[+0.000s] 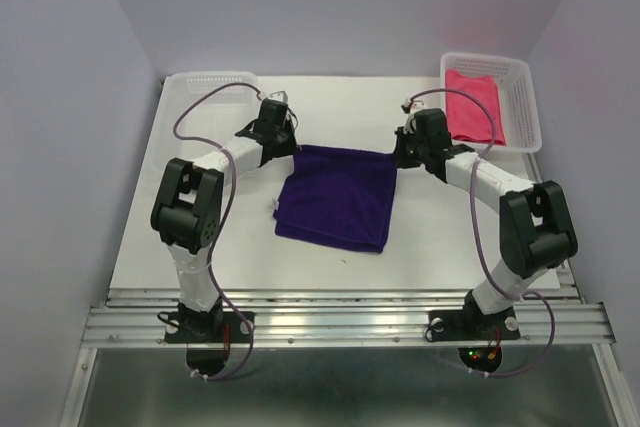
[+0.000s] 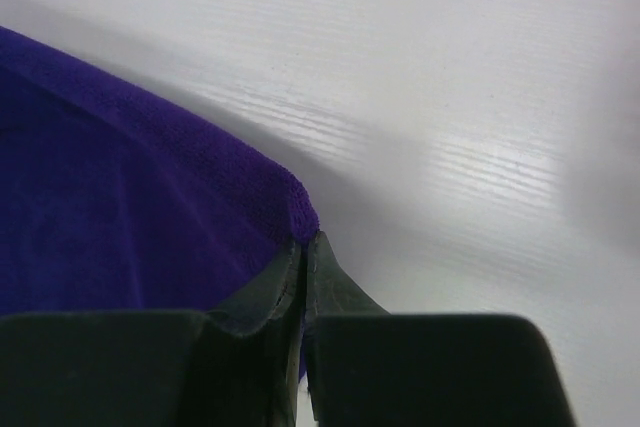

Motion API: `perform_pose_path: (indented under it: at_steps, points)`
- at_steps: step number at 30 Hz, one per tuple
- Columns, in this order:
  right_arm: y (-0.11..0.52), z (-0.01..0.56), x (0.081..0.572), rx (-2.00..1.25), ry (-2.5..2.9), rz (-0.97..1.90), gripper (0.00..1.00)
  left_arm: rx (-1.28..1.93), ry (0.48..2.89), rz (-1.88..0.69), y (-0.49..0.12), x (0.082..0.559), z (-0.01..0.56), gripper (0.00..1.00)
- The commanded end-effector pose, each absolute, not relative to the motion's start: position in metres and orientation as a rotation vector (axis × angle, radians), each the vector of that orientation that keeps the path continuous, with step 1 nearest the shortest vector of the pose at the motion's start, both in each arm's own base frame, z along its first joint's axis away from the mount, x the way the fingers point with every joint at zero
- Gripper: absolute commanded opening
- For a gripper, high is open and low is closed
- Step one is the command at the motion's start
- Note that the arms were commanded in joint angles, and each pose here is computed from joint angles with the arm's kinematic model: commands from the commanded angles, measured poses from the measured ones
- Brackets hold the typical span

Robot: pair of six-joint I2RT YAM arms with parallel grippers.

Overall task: Fold and stack the towels
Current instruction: Fold the towel

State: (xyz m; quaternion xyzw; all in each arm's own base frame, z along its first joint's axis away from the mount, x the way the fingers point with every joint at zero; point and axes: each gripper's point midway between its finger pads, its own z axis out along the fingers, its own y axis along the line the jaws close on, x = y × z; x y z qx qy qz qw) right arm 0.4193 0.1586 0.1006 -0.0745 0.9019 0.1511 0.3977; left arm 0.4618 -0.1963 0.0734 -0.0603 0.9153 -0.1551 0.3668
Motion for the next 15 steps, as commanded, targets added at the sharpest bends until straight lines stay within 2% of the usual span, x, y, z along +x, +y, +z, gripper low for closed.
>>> perform_pose_path:
  at_steps: [1, 7, 15]
  points:
    - [0.163, 0.13, 0.409, -0.231, 2.183, 0.457, 0.01, -0.149, 2.217, -0.472, -0.196, 0.46, 0.119, 0.0]
    - [0.161, 0.132, 0.383, -0.244, 2.176, 0.494, 0.01, -0.092, 2.156, -0.448, -0.19, 0.455, 0.135, 0.0]
    - [0.16, 0.139, 0.375, -0.252, 2.155, 0.503, 0.01, 0.081, 2.086, -0.459, -0.201, 0.465, 0.156, 0.0]
